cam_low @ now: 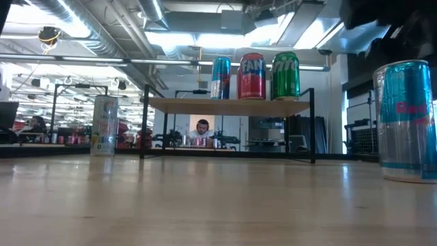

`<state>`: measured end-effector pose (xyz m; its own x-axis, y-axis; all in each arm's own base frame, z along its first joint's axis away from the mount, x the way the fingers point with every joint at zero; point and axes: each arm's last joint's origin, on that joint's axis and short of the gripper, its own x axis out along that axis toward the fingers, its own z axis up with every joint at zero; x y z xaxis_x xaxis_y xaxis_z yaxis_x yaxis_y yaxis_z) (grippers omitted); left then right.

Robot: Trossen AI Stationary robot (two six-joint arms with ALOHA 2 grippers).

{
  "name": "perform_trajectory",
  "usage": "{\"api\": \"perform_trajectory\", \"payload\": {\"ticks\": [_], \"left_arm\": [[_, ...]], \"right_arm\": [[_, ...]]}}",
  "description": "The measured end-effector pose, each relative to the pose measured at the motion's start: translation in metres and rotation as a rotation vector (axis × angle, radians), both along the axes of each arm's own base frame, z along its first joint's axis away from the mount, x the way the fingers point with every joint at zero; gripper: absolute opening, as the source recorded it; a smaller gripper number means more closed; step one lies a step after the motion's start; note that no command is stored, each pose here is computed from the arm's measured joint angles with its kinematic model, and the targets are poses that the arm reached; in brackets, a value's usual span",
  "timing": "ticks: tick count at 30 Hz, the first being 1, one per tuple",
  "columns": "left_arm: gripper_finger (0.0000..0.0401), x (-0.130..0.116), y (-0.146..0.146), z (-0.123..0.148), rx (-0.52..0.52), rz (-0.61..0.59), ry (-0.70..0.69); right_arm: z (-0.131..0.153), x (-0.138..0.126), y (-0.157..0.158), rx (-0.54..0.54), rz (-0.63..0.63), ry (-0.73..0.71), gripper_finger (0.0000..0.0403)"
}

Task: Place canned beverage on shelf
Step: Put the blue soda can on the shelf aligned with the other blue soda can

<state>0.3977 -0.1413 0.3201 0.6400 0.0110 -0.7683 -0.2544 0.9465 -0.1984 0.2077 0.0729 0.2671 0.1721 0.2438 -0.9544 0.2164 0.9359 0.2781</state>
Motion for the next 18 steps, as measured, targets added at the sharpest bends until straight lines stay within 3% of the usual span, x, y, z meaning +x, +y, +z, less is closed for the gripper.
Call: {"api": "perform_trajectory", "payload": {"ticks": [3, 9, 15, 18], "left_arm": [[0.0316, 0.009, 0.006, 0.003, 0.007, -0.019, -0.061], [0.0316, 0.039, 0.033, -0.002, 0.052, -0.046, -0.196], [0.0316, 0.076, 0.049, -0.024, 0.123, -0.056, -0.341], [0.0316, 0.093, 0.052, -0.038, 0.139, -0.045, -0.423]], "right_arm": [[0.02, -0.01, -0.002, 0.045, -0.004, -0.038, 0.0361], [0.072, -0.049, -0.006, 0.064, -0.052, -0.279, 0.0353], [0.084, -0.085, -0.01, 0.037, -0.222, -0.415, 0.0353], [0.084, -0.099, -0.009, 0.074, -0.257, -0.438, 0.0353]]}}
